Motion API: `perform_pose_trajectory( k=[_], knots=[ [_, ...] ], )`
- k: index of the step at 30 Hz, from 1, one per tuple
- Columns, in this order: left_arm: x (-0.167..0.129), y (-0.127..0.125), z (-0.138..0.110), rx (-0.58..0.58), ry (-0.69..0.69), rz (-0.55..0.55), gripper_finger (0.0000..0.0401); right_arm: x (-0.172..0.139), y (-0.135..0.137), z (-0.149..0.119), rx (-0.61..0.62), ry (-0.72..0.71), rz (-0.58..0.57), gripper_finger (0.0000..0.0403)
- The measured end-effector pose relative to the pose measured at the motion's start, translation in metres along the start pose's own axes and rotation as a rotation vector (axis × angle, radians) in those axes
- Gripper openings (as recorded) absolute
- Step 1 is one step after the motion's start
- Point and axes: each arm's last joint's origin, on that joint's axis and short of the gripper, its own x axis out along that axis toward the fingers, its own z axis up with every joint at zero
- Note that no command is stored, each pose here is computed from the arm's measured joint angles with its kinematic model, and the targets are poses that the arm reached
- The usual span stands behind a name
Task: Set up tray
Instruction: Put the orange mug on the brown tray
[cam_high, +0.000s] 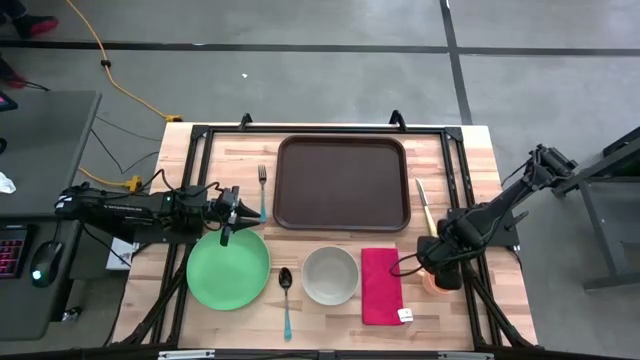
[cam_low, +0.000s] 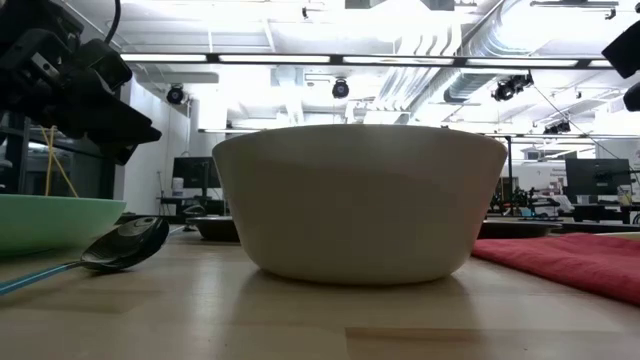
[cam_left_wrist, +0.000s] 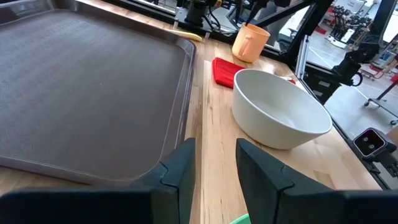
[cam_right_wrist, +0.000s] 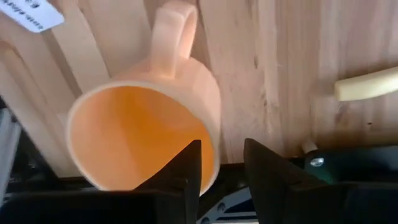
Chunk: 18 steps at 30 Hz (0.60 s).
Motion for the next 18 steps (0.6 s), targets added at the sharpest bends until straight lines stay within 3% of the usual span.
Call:
perform_pose_trajectory(
  k=[18],
  knots=[
    [0.0, 0.0009, 0.0004, 0.0, -0.011, 0.033, 0.0145, 0.0, 0.0032, 0.004, -0.009, -0.055, 0.019, 0.0099]
  ],
)
